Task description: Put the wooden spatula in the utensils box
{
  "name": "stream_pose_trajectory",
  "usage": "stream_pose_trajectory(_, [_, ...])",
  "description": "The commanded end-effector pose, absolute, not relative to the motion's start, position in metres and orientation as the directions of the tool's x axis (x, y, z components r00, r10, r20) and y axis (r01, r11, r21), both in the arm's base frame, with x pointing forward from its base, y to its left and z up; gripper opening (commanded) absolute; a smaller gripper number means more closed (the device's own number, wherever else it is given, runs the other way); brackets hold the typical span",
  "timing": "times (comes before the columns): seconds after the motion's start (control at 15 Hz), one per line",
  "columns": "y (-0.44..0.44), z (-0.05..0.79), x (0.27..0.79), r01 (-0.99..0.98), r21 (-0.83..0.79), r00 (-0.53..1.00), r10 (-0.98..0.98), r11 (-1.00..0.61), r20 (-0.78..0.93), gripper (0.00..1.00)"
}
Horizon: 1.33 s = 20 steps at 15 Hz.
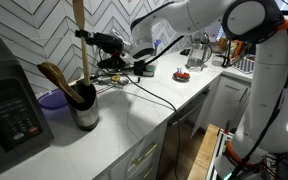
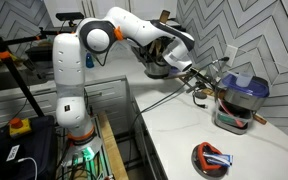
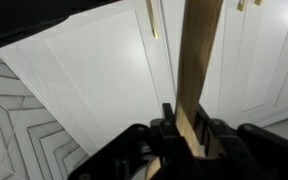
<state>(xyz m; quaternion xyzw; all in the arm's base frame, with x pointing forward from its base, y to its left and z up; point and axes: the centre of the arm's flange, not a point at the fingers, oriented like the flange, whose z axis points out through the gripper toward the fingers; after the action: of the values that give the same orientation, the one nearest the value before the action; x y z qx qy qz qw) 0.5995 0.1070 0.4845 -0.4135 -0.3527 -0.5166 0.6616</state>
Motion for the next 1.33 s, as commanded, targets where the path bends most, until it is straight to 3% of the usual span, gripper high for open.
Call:
stream_pose_trajectory(0.0, [0.114,0.46,0.626,0.959,-0.255,0.282,-0.327,0.123,0.902,0.06])
stream_pose_trajectory(0.6, [0.12,0.434,0.659,0.967,-0.199,0.184,-0.103,-0.156,0.977,0.06])
stream_pose_trajectory(1.13, [0.122,0.426,0.654,0.955,-0.266,0.253,-0.103,-0.13,0.962,0.06])
stream_pose_trajectory(1.2, [0.121,0.423,0.654,0.954,-0.271,0.258,-0.104,-0.13,0.96,0.23])
stream_pose_trajectory(1.27, [0.122,0.423,0.655,0.954,-0.271,0.258,-0.104,-0.13,0.96,0.23])
